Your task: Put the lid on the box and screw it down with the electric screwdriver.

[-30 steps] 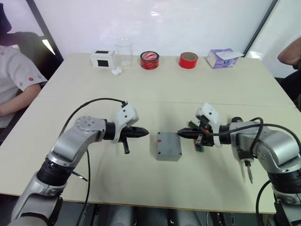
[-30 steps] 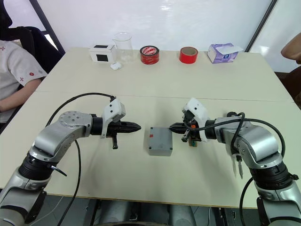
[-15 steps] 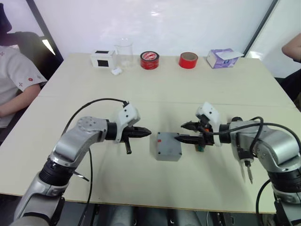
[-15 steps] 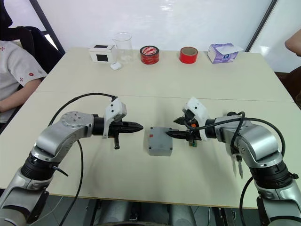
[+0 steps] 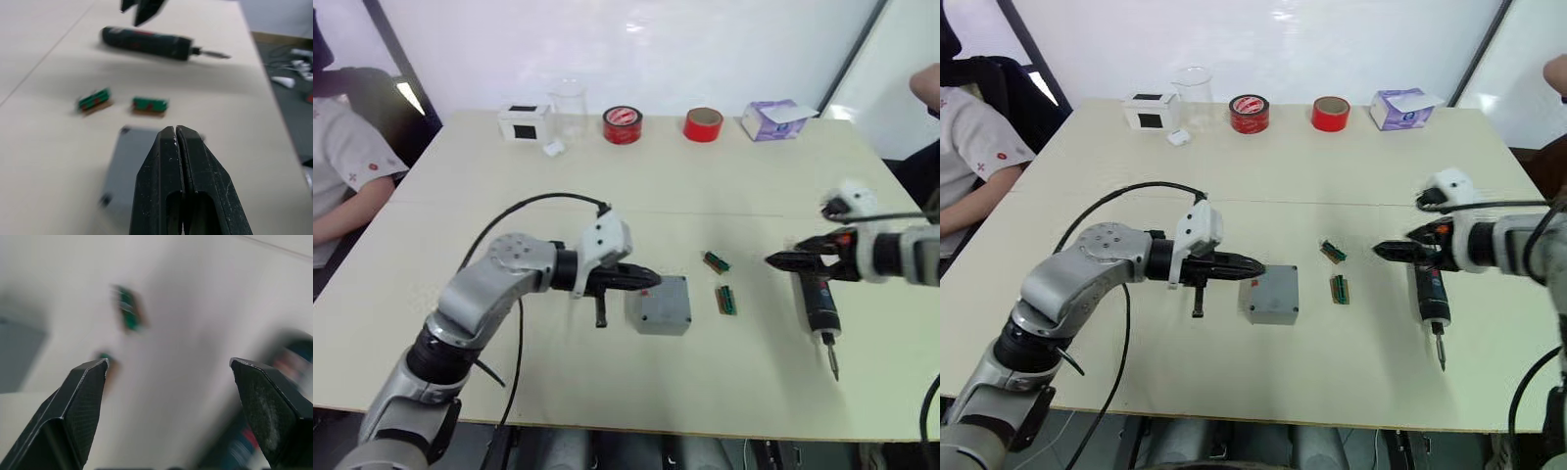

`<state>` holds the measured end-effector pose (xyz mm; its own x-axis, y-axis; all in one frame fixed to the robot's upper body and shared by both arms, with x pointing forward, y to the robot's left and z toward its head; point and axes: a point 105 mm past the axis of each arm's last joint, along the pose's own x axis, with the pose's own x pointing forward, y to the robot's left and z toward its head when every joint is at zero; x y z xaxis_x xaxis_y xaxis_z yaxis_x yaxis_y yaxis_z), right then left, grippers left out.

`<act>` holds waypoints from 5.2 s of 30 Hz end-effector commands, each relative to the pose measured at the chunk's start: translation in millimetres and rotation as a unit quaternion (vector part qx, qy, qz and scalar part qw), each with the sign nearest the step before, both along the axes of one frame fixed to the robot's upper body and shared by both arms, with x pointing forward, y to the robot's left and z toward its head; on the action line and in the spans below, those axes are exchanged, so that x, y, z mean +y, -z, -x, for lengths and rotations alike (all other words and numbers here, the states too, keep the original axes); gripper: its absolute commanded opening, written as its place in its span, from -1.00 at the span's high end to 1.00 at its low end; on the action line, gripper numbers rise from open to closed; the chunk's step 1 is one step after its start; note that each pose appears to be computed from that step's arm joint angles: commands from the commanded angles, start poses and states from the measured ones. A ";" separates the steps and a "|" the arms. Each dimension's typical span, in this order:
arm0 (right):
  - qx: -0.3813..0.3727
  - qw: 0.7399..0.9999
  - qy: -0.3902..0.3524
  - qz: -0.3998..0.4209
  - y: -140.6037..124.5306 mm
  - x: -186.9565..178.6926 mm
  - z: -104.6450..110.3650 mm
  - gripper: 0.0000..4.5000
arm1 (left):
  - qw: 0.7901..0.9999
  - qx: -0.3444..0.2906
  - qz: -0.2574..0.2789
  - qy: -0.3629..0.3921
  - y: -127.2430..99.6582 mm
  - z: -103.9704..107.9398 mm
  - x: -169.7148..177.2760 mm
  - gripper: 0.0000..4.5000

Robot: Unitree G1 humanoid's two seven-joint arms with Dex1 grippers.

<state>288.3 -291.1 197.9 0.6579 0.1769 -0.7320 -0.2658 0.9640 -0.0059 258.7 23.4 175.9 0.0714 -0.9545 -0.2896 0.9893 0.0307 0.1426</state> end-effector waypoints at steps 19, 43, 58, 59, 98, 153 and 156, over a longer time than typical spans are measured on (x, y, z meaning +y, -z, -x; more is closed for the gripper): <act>0.199 0.978 0.049 -0.048 47.2 -11.8 19.2 -0.90 | 1.000 -0.025 0.006 0.018 7.6 26.1 -22.5 1.00; 0.258 0.964 0.061 0.020 100.1 -27.8 15.8 0.21 | 1.000 -0.012 0.007 -0.009 9.6 25.5 -22.9 1.00; -0.361 0.899 -0.027 -0.246 -100.0 26.4 -91.5 0.21 | 0.999 0.004 0.005 -0.042 2.4 -9.9 7.4 1.00; -0.382 0.883 -0.039 -0.270 -103.2 36.8 -83.9 0.21 | 0.999 0.008 0.002 -0.044 2.8 -11.7 9.7 1.00; -0.378 0.836 -0.241 -0.317 -19.9 169.8 -3.0 0.21 | 0.995 -0.002 -0.100 -0.010 44.8 -33.3 0.8 1.00; -0.291 0.893 -0.238 -0.247 54.9 167.0 1.9 0.21 | 0.994 0.005 -0.109 -0.005 53.8 -27.6 -1.2 1.00; -0.294 0.893 -0.237 -0.246 52.4 165.0 0.9 0.21 | 0.994 0.005 -0.108 -0.004 54.0 -27.6 -1.5 1.00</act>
<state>290.2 -127.9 173.9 0.6836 0.7263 0.0719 -0.7296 0.6825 0.0429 290.3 22.6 128.8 0.0884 -0.8792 -0.4682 0.9884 0.0193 0.1504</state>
